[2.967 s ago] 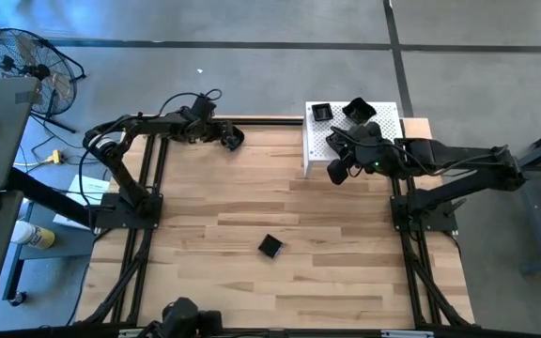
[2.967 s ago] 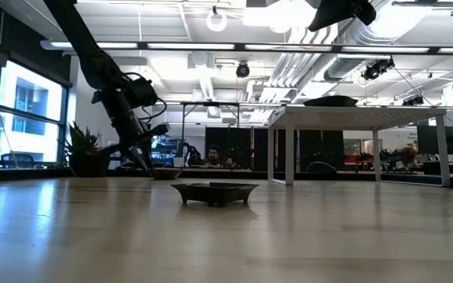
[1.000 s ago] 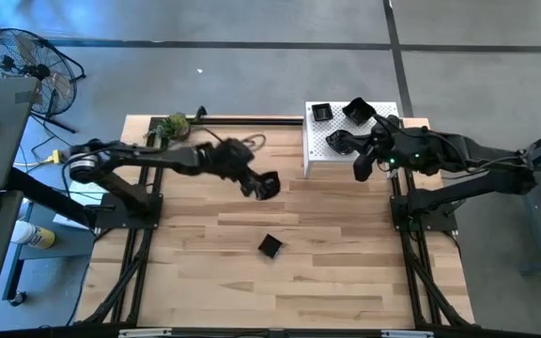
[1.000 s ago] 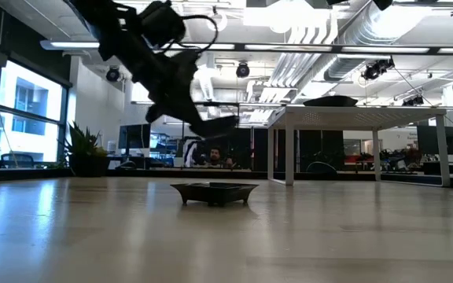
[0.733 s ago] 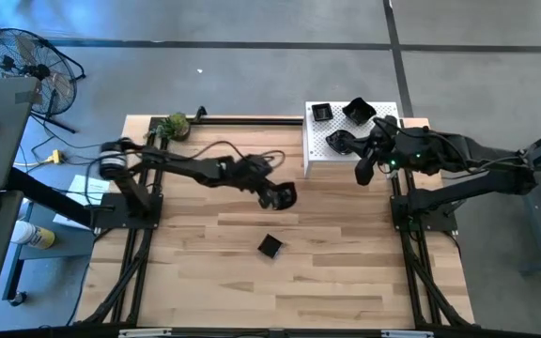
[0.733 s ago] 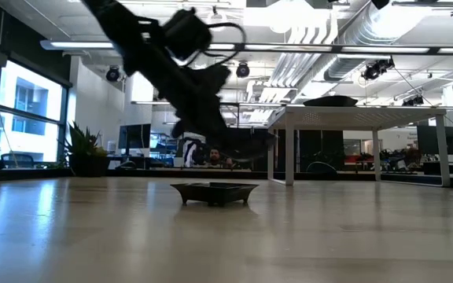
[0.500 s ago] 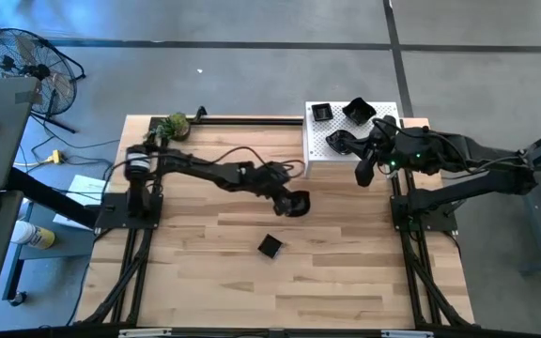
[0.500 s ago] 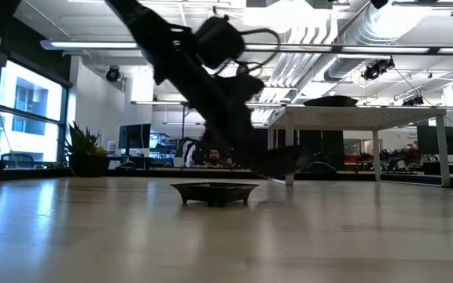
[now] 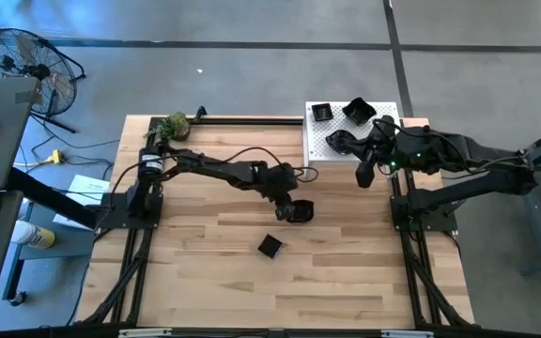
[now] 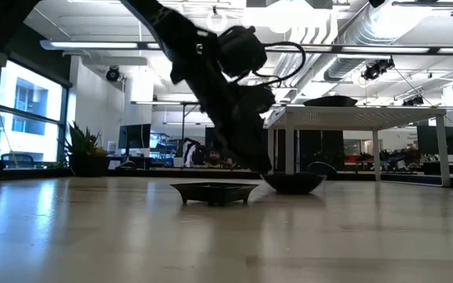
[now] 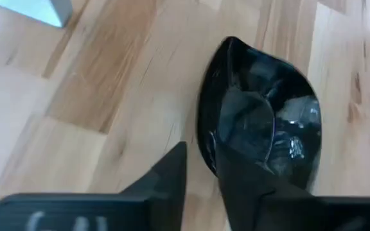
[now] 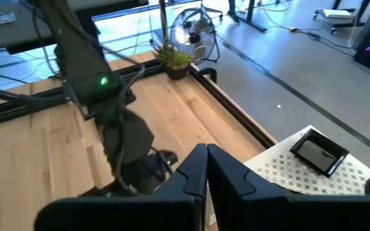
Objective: Pick & Place Mini shaped plates
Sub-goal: Stack the leaf-shaped plate on top of the stacked leaf-shaped plates on the shelf
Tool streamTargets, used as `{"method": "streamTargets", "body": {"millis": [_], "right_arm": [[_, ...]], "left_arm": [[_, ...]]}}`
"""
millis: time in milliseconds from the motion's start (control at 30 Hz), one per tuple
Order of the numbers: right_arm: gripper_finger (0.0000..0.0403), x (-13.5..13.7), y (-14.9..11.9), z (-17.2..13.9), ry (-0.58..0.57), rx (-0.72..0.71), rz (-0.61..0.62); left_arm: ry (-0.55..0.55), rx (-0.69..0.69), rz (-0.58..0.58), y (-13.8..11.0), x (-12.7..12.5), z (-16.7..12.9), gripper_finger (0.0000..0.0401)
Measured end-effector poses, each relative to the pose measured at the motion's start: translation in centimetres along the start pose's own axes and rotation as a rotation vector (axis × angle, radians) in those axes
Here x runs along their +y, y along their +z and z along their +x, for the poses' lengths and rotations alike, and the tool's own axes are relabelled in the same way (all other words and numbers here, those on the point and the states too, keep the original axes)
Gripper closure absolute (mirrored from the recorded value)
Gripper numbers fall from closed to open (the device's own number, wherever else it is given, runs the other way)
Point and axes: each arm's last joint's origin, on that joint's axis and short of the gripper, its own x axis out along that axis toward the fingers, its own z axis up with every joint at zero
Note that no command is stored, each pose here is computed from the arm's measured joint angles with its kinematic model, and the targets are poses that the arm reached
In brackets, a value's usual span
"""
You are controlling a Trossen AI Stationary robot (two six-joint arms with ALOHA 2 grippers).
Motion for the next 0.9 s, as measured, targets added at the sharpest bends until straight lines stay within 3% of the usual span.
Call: {"method": "streamTargets", "body": {"millis": [100, 200, 300, 433, 500, 767, 900], "right_arm": [[0.0396, 0.1, 0.0, 0.2, 0.011, 0.009, -0.003], [0.0395, 0.3, -0.1, 0.7, 0.007, 0.024, -0.010], [0.0392, 0.7, -0.2, 1.6, 0.004, 0.048, -0.050], [0.0391, 1.7, -0.4, 3.4, 0.061, 0.086, -0.098], [0.0391, 2.2, -0.5, 4.3, 0.093, 0.101, -0.115], [0.0391, 3.0, -0.7, 8.3, 0.241, 0.169, -0.095], [0.0391, 3.1, -0.6, 10.3, 0.285, 0.220, -0.090]], "left_arm": [[0.013, 0.037, 0.022, 0.9, -0.3, -1.1, 0.0289], [0.035, 0.090, 0.091, 1.4, -0.6, -2.8, 0.0284], [0.066, 0.054, 0.118, 2.1, -1.0, -5.4, 0.0316], [0.059, -0.037, 0.115, 2.3, -0.9, -8.3, 0.0388], [0.049, -0.123, 0.074, 2.0, -0.7, -9.3, 0.0389], [0.039, -0.471, -0.158, -3.5, 0.6, -12.7, 0.0397], [0.035, -0.642, -0.222, -6.6, 1.4, -14.6, 0.0399]]}}
